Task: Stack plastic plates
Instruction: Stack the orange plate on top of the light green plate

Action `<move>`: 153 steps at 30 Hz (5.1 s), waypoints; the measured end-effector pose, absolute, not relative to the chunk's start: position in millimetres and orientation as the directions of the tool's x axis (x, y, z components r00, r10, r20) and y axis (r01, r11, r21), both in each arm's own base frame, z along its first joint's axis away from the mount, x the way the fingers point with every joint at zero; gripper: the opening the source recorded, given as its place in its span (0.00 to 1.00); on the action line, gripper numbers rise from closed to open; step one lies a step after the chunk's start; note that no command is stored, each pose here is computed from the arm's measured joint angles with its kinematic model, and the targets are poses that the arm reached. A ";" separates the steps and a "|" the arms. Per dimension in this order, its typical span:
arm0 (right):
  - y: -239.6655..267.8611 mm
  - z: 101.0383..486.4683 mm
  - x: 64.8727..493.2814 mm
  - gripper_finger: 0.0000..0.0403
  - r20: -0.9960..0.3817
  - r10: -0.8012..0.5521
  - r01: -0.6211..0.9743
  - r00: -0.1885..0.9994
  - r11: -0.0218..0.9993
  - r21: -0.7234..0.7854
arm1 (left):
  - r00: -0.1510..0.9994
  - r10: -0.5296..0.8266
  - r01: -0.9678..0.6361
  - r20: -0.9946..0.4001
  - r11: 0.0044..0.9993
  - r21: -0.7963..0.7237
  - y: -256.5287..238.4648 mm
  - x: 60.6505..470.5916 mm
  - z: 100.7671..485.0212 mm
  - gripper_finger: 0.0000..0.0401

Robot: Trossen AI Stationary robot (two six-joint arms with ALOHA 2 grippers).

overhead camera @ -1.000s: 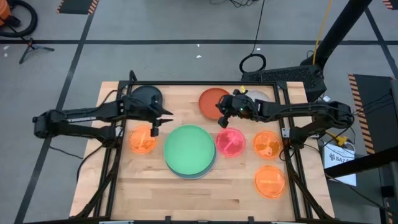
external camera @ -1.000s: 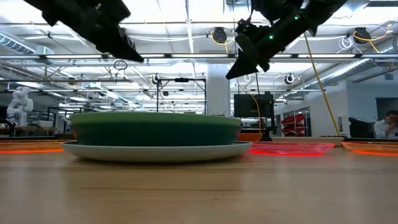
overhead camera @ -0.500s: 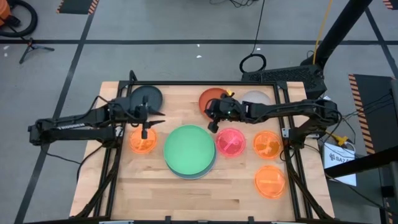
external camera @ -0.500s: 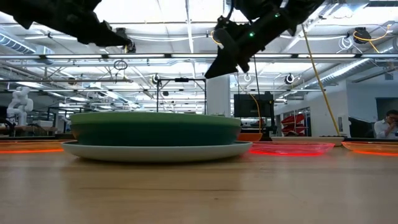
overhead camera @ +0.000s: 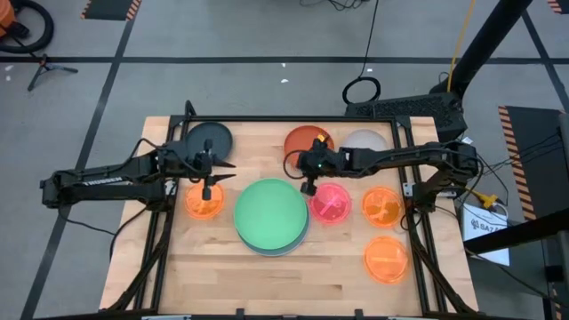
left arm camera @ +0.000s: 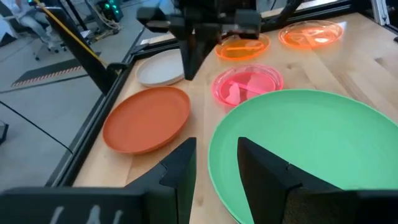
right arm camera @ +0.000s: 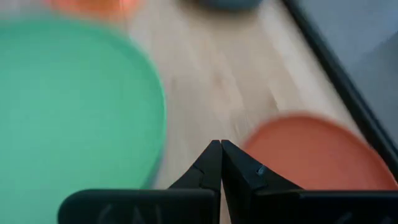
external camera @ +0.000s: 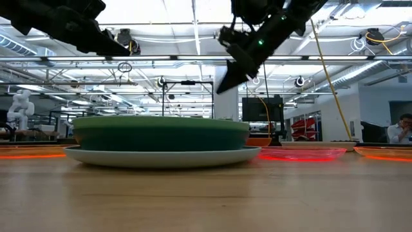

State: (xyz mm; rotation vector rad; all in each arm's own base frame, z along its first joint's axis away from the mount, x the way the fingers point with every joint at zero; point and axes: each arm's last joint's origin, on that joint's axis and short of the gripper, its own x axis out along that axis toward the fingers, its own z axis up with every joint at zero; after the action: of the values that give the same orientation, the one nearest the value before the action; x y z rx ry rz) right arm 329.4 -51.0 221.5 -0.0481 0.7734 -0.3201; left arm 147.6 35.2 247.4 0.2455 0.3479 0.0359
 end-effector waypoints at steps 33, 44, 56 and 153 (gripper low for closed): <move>-84.7 193.4 281.0 0.32 -0.854 -0.505 0.992 0.125 0.059 0.110 | 0.923 0.183 -0.133 -0.340 0.977 0.164 38.2 147.1 247.2 0.31; -106.8 168.3 284.3 0.32 -0.858 -0.513 0.999 0.036 0.004 0.040 | 0.906 0.204 -0.149 -0.371 0.974 0.172 38.7 145.7 244.4 0.31; -118.3 142.4 295.8 0.32 -0.867 -0.496 0.999 0.043 0.020 0.038 | 0.905 0.205 -0.148 -0.372 0.973 0.175 38.7 145.6 244.2 0.31; -19.7 171.9 356.4 0.15 -0.733 -0.159 0.526 0.661 0.795 0.303 | 0.933 0.213 -0.172 -0.289 0.972 0.158 39.4 148.1 253.8 0.31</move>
State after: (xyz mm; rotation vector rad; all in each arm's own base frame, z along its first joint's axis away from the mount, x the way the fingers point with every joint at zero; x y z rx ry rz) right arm 356.4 -19.7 171.9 0.5296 0.7559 -0.4081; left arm 148.1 39.4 253.8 0.1312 0.3100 0.1975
